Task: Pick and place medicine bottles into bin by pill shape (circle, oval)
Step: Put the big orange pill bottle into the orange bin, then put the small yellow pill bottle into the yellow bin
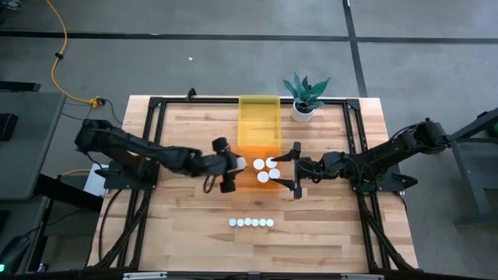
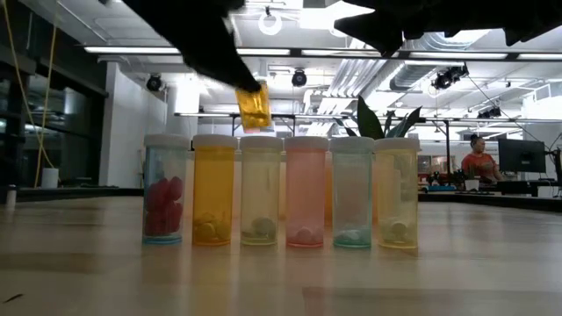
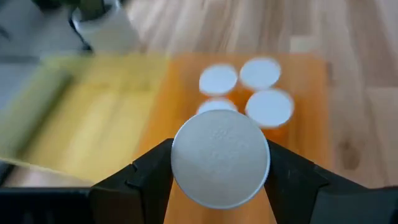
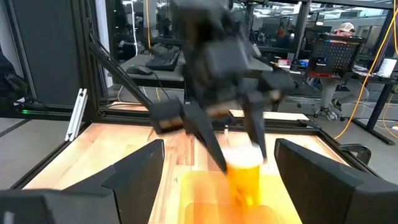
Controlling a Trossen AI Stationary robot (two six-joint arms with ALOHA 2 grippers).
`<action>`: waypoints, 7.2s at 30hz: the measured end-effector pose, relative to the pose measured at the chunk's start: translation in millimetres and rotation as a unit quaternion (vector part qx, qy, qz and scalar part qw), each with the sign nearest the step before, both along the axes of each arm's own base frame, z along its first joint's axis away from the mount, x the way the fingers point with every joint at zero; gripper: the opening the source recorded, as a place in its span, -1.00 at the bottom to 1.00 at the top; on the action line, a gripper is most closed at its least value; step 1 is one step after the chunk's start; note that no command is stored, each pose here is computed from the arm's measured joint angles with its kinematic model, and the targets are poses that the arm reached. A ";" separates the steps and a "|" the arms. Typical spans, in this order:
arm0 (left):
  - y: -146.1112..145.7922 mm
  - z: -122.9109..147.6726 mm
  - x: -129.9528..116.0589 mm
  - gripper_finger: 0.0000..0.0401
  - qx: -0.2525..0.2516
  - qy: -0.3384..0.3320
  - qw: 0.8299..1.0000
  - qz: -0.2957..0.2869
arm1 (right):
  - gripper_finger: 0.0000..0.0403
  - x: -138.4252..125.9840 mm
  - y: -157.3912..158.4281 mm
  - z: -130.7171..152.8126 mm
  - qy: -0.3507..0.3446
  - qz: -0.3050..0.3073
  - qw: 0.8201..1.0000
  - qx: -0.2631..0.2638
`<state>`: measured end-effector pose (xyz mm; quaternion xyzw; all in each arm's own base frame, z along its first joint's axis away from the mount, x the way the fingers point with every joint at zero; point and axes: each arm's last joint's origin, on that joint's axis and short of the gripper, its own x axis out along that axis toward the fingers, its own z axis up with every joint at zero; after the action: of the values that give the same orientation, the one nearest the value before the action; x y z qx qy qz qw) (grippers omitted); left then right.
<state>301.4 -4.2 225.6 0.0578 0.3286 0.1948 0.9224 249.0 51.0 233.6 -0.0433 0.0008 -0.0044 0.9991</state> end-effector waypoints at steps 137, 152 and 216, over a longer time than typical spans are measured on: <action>-11.2 3.4 -114.6 0.45 -0.051 -0.368 0.922 -0.105 | 0.48 20.3 112.1 -29.6 0.317 0.041 0.947 0.029; -11.3 2.9 -114.6 0.45 -0.051 -0.366 0.923 -0.105 | 0.48 41.3 131.6 -86.1 0.351 0.054 0.930 0.095; -11.3 2.3 -114.5 0.45 -0.051 -0.362 0.925 -0.105 | -0.50 19.7 117.3 -36.1 0.340 0.069 0.936 0.060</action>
<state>187.0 -15.6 228.0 -0.0299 -0.0263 0.0874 0.9954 268.7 168.4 197.5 0.0183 0.3382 0.0800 0.9375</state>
